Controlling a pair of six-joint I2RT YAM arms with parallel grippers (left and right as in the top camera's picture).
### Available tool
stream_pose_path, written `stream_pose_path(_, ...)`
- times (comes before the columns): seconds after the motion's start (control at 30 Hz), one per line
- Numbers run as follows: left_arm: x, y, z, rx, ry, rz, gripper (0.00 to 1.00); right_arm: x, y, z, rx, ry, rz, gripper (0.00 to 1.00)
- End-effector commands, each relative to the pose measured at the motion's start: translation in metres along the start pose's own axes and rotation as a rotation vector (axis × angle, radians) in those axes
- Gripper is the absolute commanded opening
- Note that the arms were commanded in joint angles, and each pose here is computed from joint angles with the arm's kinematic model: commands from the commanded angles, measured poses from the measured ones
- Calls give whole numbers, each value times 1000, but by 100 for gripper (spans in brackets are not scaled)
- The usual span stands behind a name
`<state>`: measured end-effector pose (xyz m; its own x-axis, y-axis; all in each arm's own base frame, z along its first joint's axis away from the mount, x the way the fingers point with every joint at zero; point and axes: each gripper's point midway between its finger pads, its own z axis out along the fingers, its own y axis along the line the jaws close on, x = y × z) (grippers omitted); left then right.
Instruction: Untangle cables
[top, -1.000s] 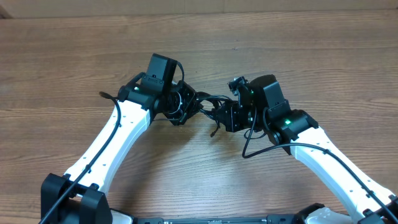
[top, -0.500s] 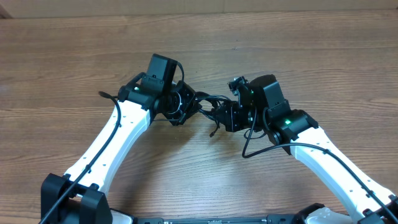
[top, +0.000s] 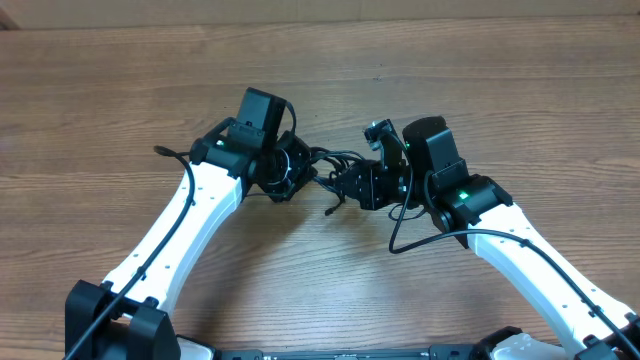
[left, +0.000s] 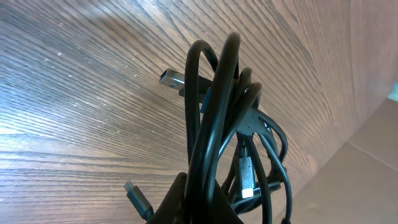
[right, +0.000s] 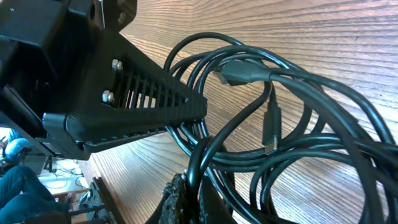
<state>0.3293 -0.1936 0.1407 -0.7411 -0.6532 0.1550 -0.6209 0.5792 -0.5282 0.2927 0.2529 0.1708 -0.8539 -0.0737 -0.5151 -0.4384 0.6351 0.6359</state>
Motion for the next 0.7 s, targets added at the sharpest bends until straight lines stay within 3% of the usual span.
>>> stream_pose_path(0.0,-21,0,-12,-26,-136,30,4,-9,13,-4,-52,-12,-15,4)
stream_pose_path(0.23,-39,22,-17,-134,-254,15,4,-10,10,-5,-44,-19,-11,4)
stream_pose_path(0.6,-28,11,-14,-79,-182,19,4,-7,2,-5,-1,-10,-2,4)
stream_pose_path(0.63,-26,9,-13,-68,-172,21,4,-6,-1,-5,15,-7,3,9)
stream_pose_path(0.67,-24,7,-13,-58,-160,23,4,-5,-3,-5,28,-5,8,21)
